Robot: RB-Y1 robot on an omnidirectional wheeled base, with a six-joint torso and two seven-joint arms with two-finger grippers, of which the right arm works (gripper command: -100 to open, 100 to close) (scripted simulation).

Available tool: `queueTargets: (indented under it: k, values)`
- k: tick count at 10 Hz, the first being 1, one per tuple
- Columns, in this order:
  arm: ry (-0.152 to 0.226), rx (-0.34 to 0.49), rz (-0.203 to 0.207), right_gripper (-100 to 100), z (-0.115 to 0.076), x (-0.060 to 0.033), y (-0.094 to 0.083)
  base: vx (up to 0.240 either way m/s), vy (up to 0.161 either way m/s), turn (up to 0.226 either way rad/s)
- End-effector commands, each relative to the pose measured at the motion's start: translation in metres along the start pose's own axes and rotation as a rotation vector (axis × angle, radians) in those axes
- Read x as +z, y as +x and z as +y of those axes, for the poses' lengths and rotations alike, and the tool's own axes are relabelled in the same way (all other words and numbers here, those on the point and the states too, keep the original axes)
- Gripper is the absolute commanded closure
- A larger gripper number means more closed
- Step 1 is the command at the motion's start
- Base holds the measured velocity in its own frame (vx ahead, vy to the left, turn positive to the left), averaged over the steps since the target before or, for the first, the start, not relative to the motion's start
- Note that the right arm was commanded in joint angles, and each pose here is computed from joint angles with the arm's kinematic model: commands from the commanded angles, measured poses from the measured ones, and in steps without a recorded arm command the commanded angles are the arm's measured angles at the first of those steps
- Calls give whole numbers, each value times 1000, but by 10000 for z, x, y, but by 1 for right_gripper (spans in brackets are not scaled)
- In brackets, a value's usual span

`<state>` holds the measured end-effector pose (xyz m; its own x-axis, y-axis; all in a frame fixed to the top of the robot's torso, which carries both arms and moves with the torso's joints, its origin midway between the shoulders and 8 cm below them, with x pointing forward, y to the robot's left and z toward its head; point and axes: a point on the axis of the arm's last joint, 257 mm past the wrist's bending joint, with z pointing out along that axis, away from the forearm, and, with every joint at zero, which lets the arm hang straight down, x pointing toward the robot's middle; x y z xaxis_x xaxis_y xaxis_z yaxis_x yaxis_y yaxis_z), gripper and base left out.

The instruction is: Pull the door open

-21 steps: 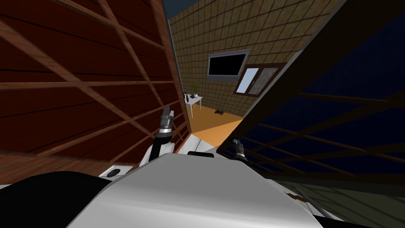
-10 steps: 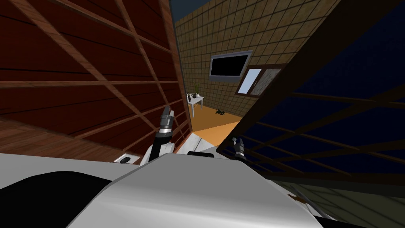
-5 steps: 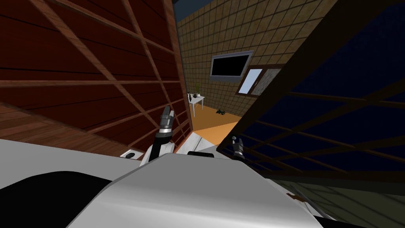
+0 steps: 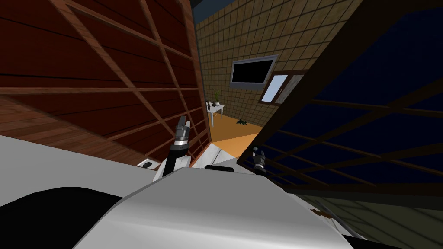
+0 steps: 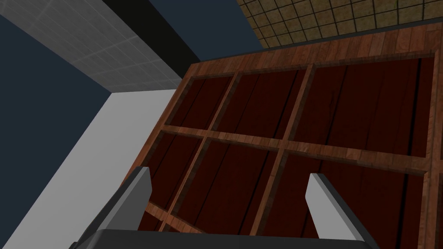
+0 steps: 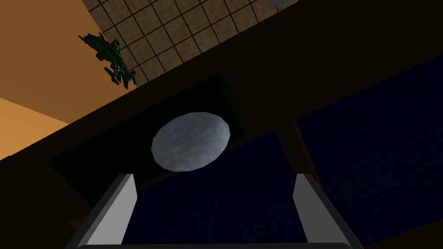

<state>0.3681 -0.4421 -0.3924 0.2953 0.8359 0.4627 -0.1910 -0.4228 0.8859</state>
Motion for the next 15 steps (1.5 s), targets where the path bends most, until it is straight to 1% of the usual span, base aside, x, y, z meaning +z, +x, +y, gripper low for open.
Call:
queueTargets:
  k: [1, 2, 3, 5, 6, 7, 8, 10, 11, 13, 14, 15]
  values:
    - [-1, 50, -2, -100, -7, 9, 17, -60, -10, 12]
    - [-3, 103, -6, -100, -25, 19, 47, -52, -1, 18]
    - [-3, 109, -6, -100, -25, 19, 47, -38, -2, 12]
    - [-7, 211, -14, -100, -62, 40, 107, -63, -9, 28]
    - [-8, 229, -14, -100, -62, 40, 107, -55, -6, 13]
    - [-10, 283, -17, -100, -81, 50, 138, -46, -7, 18]
    - [-10, 289, -17, -100, -81, 50, 138, -39, -2, 12]
    - [-13, 394, -25, -100, -120, 69, 200, -60, -5, 28]
    - [-14, 409, -25, -100, -120, 69, 200, -57, -6, 12]
    - [-17, 510, -32, -100, -161, 86, 261, -71, -1, 26]
    - [-17, 528, -32, -100, -161, 86, 261, -55, -4, 12]
    - [-19, 581, -36, -100, -180, 94, 291, -52, -8, 22]
